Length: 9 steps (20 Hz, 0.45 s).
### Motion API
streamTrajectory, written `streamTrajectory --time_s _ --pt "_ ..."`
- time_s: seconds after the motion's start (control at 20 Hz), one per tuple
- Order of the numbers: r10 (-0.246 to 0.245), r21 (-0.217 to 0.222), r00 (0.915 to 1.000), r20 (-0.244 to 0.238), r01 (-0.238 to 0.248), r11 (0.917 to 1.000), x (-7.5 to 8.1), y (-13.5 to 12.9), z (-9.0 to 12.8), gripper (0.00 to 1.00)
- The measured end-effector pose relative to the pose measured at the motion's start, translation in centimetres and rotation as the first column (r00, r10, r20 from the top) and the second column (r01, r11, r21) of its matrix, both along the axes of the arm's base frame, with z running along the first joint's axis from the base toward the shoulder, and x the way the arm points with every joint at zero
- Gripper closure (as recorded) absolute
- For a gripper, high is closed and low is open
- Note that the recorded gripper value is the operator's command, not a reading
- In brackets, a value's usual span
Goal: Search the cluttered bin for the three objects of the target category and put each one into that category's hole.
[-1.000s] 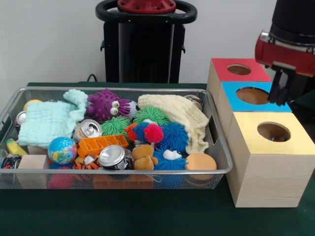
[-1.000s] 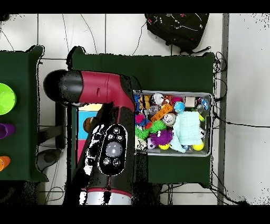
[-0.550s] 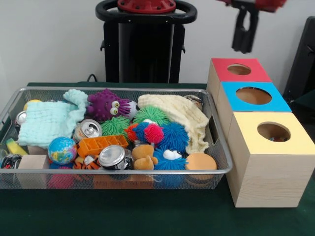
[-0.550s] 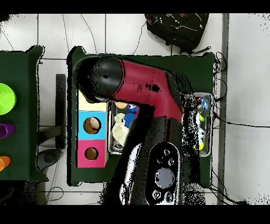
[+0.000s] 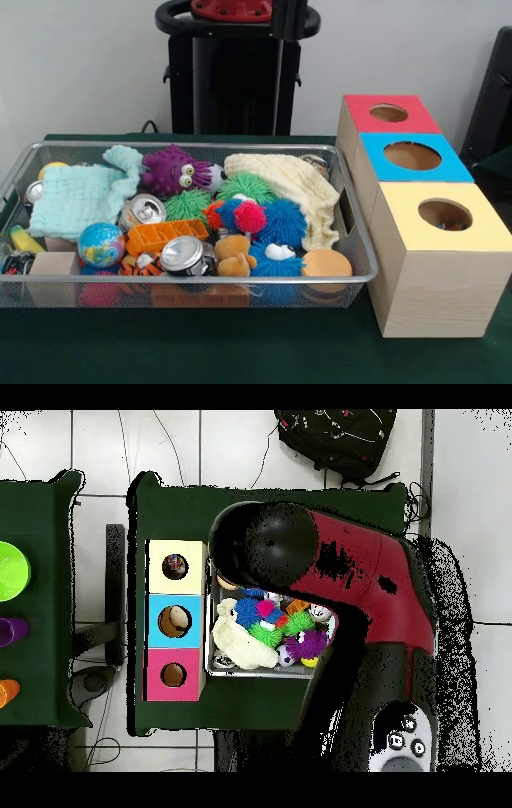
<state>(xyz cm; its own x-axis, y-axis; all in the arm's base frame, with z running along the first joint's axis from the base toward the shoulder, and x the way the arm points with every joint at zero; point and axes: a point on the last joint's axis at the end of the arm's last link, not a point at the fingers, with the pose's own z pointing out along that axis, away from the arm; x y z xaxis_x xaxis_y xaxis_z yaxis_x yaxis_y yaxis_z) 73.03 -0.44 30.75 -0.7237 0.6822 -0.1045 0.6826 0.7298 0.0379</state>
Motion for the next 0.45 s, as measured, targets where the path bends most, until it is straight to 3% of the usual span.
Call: streamTrajectory --time_s 0.45 --pt "0.066 -0.035 0.9978 0.006 -0.066 0.9972 -0.5 1.4 0.6 1.00"
